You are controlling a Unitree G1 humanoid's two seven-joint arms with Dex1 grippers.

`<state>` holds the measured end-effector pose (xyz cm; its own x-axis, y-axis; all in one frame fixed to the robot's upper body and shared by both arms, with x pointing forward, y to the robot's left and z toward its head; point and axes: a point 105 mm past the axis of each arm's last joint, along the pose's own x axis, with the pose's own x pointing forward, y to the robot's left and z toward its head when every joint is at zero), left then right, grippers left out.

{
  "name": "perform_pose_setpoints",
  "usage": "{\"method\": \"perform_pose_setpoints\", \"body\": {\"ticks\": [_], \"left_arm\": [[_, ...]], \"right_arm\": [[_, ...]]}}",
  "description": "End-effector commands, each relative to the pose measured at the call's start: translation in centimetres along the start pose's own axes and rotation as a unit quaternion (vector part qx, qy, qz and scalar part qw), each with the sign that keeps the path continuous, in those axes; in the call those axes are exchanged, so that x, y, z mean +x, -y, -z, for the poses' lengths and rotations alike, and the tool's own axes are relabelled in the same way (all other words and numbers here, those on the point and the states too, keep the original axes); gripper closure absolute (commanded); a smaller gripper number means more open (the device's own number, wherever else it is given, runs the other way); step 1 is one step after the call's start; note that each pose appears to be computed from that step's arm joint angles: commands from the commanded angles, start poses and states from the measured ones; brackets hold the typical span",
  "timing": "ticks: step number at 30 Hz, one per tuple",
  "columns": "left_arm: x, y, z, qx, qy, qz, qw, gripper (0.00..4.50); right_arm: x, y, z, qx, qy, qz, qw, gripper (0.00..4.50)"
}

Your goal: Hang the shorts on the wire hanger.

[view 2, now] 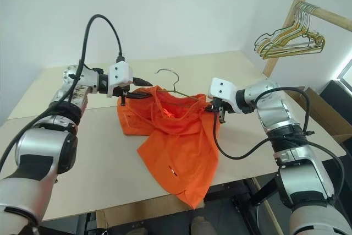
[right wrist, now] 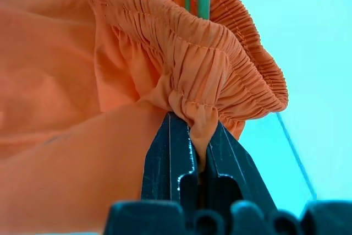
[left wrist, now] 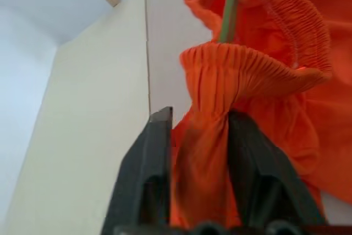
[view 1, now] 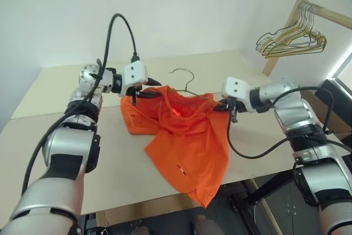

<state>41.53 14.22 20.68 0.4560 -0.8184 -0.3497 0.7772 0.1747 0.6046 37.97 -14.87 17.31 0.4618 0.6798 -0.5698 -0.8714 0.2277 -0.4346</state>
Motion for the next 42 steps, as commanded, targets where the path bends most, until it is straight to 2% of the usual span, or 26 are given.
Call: {"method": "perform_pose_setpoints", "body": {"ticks": [1,6,12,16,19,23,29,31,35,39,41,42], "left_arm": [[-1.2,-1.6,0.2,-0.012,-0.006,-0.058,0.998,1.52],[-2.3,-3.0,-0.3,-0.046,0.024,-0.103,0.993,0.03],[-3.4,-4.4,-1.3,-0.087,0.091,-0.157,0.98,0.03],[-4.2,-4.2,-4.1,-0.103,0.211,-0.14,0.962,0.03],[-4.8,-4.2,-6.0,-0.106,0.276,-0.14,0.945,0.03],[-5.1,-3.2,-7.4,-0.093,0.303,-0.128,0.94,0.03],[-5.0,-1.9,-8.3,-0.104,0.317,-0.13,0.934,0.03],[-4.7,-1.5,-8.2,-0.106,0.314,-0.125,0.935,0.03],[-4.3,-0.8,-8.4,-0.116,0.324,-0.105,0.933,0.03],[-4.4,-0.5,-8.9,-0.117,0.351,-0.096,0.924,0.03],[-4.5,-0.4,-8.9,-0.117,0.354,-0.095,0.923,0.03],[-4.5,-0.4,-8.9,-0.118,0.354,-0.094,0.923,0.03]], "right_arm": [[-2.5,1.2,-1.2,0.009,0.028,0.037,0.999,4.5],[-4.1,1.0,-0.7,0.076,0.046,0.051,0.995,4.5],[-6.0,0.6,0.8,0.157,0.026,0.09,0.983,4.5],[-7.4,0.2,2.5,0.214,-0.019,0.135,0.967,4.5],[-8.6,0.3,3.1,0.267,-0.029,0.164,0.949,4.5],[-10.3,0.4,4.9,0.326,-0.062,0.223,0.916,4.5],[-12.6,0.3,7.6,0.4,-0.115,0.331,0.847,4.5],[-13.8,0.5,8.2,0.425,-0.123,0.375,0.815,4.5],[-16.4,1.2,9.3,0.468,-0.144,0.461,0.74,4.5],[-18.0,1.3,9.6,0.504,-0.136,0.528,0.67,4.5],[-18.6,1.5,9.5,0.511,-0.135,0.569,0.63,4.5],[-19.0,1.8,9.4,0.525,-0.116,0.592,0.601,4.5]]}}
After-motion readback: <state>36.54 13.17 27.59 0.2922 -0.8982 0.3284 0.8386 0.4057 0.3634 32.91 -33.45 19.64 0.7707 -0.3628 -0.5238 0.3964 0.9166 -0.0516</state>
